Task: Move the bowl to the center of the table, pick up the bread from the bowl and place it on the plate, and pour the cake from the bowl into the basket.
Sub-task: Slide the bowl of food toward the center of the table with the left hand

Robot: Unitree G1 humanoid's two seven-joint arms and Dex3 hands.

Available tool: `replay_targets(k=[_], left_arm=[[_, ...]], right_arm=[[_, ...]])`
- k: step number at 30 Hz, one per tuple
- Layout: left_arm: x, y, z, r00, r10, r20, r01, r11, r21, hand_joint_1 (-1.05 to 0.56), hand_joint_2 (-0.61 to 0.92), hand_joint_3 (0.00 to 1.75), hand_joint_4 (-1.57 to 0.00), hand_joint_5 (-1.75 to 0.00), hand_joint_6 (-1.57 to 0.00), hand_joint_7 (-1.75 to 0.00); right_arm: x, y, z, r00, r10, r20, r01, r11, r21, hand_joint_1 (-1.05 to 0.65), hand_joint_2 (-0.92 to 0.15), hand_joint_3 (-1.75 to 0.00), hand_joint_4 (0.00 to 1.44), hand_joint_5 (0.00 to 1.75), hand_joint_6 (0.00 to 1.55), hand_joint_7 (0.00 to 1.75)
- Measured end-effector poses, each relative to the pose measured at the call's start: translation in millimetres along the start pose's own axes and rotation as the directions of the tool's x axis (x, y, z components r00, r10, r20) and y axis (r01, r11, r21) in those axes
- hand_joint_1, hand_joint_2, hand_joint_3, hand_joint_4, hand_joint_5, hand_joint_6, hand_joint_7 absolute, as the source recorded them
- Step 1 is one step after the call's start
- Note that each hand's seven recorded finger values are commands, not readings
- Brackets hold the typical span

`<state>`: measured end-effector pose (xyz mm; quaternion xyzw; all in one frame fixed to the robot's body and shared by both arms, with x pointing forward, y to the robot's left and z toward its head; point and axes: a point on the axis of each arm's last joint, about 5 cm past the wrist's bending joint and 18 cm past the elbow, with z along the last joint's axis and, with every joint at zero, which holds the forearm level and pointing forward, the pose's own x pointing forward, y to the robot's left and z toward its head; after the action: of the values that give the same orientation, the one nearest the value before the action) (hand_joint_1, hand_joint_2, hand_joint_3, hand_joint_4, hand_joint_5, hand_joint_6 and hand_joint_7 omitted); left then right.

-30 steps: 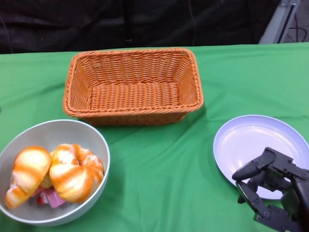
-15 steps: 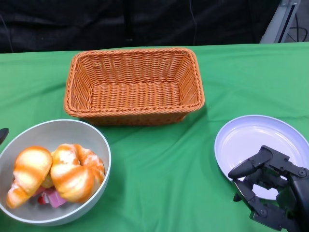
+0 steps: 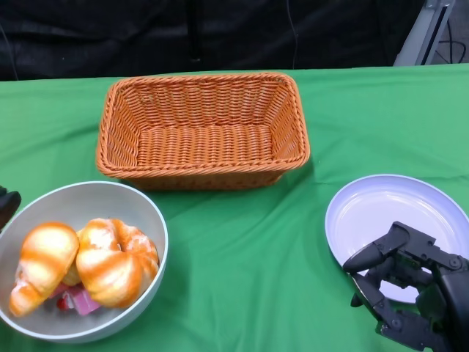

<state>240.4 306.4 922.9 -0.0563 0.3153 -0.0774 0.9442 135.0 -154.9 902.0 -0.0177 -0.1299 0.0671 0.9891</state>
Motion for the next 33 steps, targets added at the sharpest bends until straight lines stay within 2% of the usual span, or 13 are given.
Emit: replay_targets(k=[3, 12, 14, 16, 19, 24, 33], left_arm=[[-1.1, -0.5, -0.3, 0.998, -0.044, -0.034, 0.042, 0.998, -0.037, -0.63, 0.92, 0.43, 0.0, 0.0, 0.0, 0.0], [-2.8, -1.9, 0.4, 0.996, -0.068, -0.06, 0.063, 0.995, -0.081, -0.61, 0.92, 0.46, 0.0, 0.0, 0.0, 0.0], [-5.7, -5.6, -0.5, 0.982, -0.156, -0.105, 0.133, 0.97, -0.204, -0.6, 0.92, 0.48, 0.0, 0.0, 0.0, 0.0], [-5.6, -14.3, -4.1, 0.951, -0.274, -0.145, 0.218, 0.924, -0.313, -0.61, 0.92, 0.52, 0.0, 0.0, 0.0, 0.0], [-3.2, -23.9, -8.2, 0.916, -0.365, -0.164, 0.283, 0.88, -0.381, -0.63, 0.92, 0.52, 0.0, 0.0, 0.0, 0.0], [-5.5, -25.2, -7.1, 0.903, -0.4, -0.16, 0.305, 0.856, -0.417, -0.65, 0.92, 0.53, 0.0, 0.0, 0.0, 0.0], [-10.1, -28.3, -3.8, 0.912, -0.381, -0.152, 0.29, 0.86, -0.421, -0.66, 0.92, 0.56, 0.0, 0.0, 0.0, 0.0]], right_arm=[[0.1, 0.5, 0.0, 1.0, 0.002, 0.0, -0.002, 1.0, 0.001, -0.24, -0.68, -0.7, 0.77, 1.5, 0.72, 1.14], [0.3, 1.1, 0.0, 1.0, 0.003, 0.001, -0.003, 1.0, 0.003, -0.24, -0.67, -0.72, 0.77, 1.5, 0.71, 1.15], [0.2, 1.2, 0.0, 1.0, -0.001, 0.001, 0.001, 1.0, 0.004, -0.23, -0.67, -0.73, 0.77, 1.49, 0.71, 1.15], [0.4, 1.7, 0.0, 1.0, -0.009, 0.002, 0.009, 1.0, 0.003, -0.23, -0.67, -0.75, 0.78, 1.49, 0.71, 1.16], [0.0, 2.0, -0.1, 1.0, -0.01, -0.001, 0.01, 1.0, 0.0, -0.22, -0.66, -0.76, 0.77, 1.48, 0.7, 1.16], [-1.0, 1.7, -0.4, 1.0, -0.015, -0.005, 0.015, 1.0, -0.002, -0.22, -0.66, -0.77, 0.77, 1.46, 0.71, 1.16], [-1.2, 1.8, -0.4, 1.0, -0.016, -0.007, 0.016, 1.0, -0.008, -0.25, -0.66, -0.74, 0.77, 1.46, 0.72, 1.16]])
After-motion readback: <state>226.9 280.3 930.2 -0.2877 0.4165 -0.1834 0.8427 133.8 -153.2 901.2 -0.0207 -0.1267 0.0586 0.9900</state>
